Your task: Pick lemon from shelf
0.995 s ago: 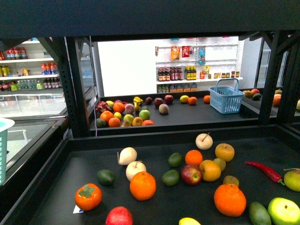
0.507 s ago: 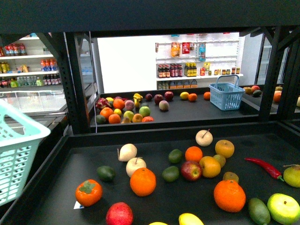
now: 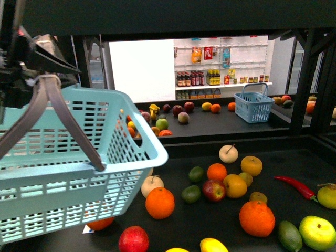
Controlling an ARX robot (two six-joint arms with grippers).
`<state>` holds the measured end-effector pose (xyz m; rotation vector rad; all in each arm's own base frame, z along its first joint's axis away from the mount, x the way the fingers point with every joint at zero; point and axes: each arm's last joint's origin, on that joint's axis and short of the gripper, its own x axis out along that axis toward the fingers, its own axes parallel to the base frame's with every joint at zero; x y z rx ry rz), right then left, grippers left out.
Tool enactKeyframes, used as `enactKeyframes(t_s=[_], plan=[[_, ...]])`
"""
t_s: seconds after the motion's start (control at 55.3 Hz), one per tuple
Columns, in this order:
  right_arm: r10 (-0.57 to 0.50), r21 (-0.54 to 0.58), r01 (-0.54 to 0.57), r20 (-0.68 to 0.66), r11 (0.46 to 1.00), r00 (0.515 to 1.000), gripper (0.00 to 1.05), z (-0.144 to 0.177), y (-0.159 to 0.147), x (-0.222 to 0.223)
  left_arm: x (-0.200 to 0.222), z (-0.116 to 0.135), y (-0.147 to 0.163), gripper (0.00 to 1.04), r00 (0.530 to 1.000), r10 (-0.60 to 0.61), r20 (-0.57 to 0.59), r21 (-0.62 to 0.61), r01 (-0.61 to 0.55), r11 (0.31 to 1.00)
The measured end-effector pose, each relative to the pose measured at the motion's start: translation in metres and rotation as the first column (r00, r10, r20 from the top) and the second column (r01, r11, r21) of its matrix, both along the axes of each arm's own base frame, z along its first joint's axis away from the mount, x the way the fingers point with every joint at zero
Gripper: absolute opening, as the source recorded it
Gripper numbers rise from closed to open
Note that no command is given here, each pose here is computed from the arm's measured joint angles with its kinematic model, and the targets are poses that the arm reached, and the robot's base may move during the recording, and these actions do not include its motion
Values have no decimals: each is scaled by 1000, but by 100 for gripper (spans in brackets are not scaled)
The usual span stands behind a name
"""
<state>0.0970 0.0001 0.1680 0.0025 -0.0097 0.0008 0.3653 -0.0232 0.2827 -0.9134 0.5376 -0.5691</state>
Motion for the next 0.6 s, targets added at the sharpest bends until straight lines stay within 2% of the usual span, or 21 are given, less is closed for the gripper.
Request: enactKeyframes(t_s=[0.217,0.597], plan=[[0,0,0,0,1000,1000,97,0,0,0,9,-8,-44,14,990,-140,5,19,140,990],[0,0,0,0,1000,1000,97,0,0,0,18,-4,-83,14,975,-217,50,35,216,976]])
